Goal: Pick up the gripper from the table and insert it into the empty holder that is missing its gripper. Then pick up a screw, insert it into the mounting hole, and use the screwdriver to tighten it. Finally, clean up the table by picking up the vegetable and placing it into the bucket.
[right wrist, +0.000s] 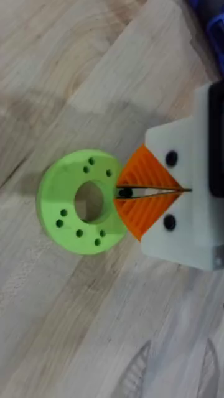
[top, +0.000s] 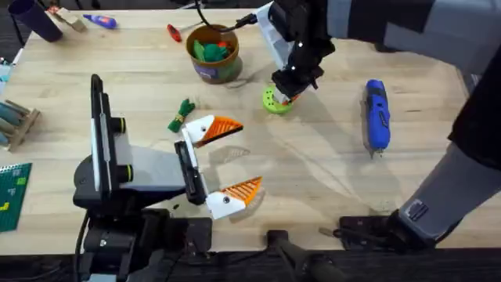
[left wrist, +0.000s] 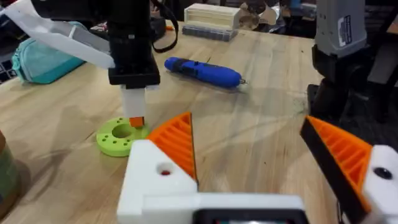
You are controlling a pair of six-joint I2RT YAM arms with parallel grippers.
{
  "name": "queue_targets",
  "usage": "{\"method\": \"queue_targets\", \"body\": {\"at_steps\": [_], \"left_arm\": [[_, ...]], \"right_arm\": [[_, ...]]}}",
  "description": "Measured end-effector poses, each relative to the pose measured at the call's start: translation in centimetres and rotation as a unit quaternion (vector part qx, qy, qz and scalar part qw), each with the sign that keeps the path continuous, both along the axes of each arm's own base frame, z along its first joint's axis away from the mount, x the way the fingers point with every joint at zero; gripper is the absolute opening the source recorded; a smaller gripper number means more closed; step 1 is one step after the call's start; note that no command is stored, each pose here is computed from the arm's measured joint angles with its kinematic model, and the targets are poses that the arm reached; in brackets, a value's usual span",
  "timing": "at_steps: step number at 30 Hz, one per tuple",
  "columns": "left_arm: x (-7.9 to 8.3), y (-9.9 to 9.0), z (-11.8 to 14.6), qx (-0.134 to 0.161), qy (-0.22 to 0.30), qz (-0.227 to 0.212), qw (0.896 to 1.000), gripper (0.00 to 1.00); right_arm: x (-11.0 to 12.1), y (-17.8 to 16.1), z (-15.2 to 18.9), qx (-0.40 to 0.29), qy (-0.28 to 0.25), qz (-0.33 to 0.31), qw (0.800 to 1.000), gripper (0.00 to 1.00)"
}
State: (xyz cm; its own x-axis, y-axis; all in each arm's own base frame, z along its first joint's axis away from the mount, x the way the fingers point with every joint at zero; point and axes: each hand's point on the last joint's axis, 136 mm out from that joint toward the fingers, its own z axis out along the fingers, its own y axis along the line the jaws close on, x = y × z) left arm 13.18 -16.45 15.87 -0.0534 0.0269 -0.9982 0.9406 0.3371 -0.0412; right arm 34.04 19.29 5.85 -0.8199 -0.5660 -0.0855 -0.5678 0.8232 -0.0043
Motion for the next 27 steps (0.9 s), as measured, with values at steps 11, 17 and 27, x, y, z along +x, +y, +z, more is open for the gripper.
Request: {"method": "queue_targets", "body": {"at_steps": [11,17,27], "left_arm": [[0.0,0.0,0.0,0.0,0.0,0.0,1.0,0.982],[0.0,0.0,0.0,0.0,0.0,0.0,1.0,0.982],[0.0,0.0,0.0,0.0,0.0,0.0,1.0,0.982]], "right_arm": [[0.0,0.0,0.0,0.0,0.0,0.0,1.0,0.006],[-0.2,-0.1,0.0,-0.002,0.003,0.0,1.0,0.006],[0.2,0.1,2.1,0.0,-0.001,0.0,1.0,0.006]]}}
